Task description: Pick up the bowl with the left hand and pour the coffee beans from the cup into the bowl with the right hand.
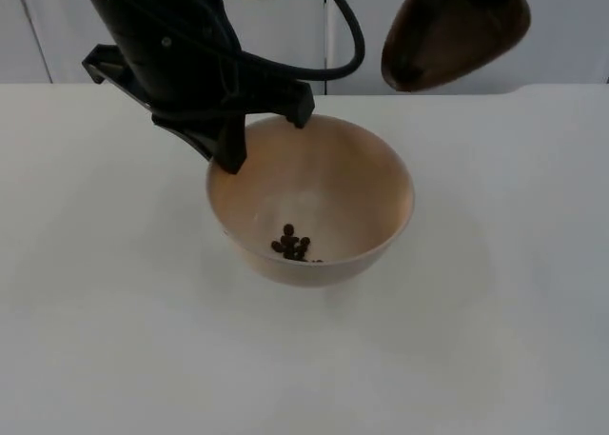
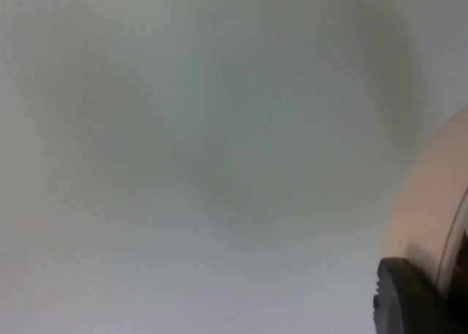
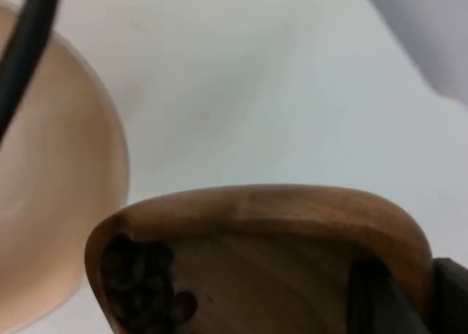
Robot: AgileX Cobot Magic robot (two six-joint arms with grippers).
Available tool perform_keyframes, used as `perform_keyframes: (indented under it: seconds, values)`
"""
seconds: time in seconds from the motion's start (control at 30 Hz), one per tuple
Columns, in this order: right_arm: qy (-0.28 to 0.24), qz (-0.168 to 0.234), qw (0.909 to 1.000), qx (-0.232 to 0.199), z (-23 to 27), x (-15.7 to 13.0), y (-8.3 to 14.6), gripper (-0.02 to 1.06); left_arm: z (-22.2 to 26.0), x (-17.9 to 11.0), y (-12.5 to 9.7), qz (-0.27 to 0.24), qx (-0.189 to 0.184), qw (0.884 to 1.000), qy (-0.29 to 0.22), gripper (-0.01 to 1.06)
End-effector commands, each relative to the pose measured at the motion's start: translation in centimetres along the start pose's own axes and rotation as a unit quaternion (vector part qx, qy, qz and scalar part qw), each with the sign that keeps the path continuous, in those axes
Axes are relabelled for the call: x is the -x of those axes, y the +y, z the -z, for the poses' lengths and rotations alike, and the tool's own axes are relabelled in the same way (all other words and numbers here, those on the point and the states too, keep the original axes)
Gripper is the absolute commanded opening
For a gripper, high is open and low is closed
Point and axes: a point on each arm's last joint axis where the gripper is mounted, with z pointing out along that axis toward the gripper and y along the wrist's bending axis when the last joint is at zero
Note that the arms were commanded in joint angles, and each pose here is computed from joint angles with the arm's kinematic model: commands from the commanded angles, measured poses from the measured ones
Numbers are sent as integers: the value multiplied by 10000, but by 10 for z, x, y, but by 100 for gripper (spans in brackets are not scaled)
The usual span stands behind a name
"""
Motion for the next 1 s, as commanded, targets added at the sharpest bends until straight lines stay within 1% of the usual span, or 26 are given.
perform_keyframes:
  seconds: [0.0,0.1,0.17,0.2,0.23,0.27,0.33,0.37,0.43,0.47,0.57,0.63,0.67,0.73,0.83,0.97]
  values:
    - [-94,-212,9994,241,0,-2,-10,0,2,2,-3,62,-67,9999,-57,0]
    - [-14,-557,9962,675,-10,-8,-25,0,2,2,-3,62,-67,9999,-57,0]
    - [3,-862,9908,1042,-17,-14,-37,0,2,2,-3,62,-67,9999,-57,0]
    - [-5,-932,9891,1136,-18,-14,-39,0,2,2,-3,62,-67,9999,-57,0]
    - [-1,-1075,9862,1262,-21,-17,-46,0,2,1,-3,62,-67,9999,-47,0]
    - [-1,-1075,9862,1262,-21,-17,-46,0,2,1,-3,62,-67,9999,-47,0]
    - [-12,-1336,9786,1563,-27,-24,-60,0,2,1,-3,61,-66,10000,-38,0]
    - [-17,-1440,9759,1642,-29,-26,-65,0,2,1,-3,61,-66,10000,-38,0]
    - [-10,-1654,9726,1633,-33,-33,-79,0,2,1,-3,62,-67,9999,-48,0]
    - [-10,-1654,9726,1633,-33,-33,-79,0,2,1,-3,62,-67,9999,-48,0]
    - [-24,-1858,9702,1552,-38,-40,-94,0,2,1,-3,62,-67,9999,-48,0]
    - [-105,-2015,9639,1734,-40,-42,-100,0,2,1,-3,62,-67,9999,-48,0]
    - [-105,-2015,9639,1734,-40,-42,-100,0,2,1,-3,62,-67,9999,-48,0]
    - [-156,-2132,9596,1831,-41,-46,-106,0,2,2,-3,62,-67,9999,-67,0]
    - [-130,-2189,9600,1741,-43,-50,-113,0,2,2,-3,62,-67,9999,-67,0]
    - [-125,-2209,9597,1730,-43,-51,-114,0,2,2,-3,62,-67,9999,-67,0]
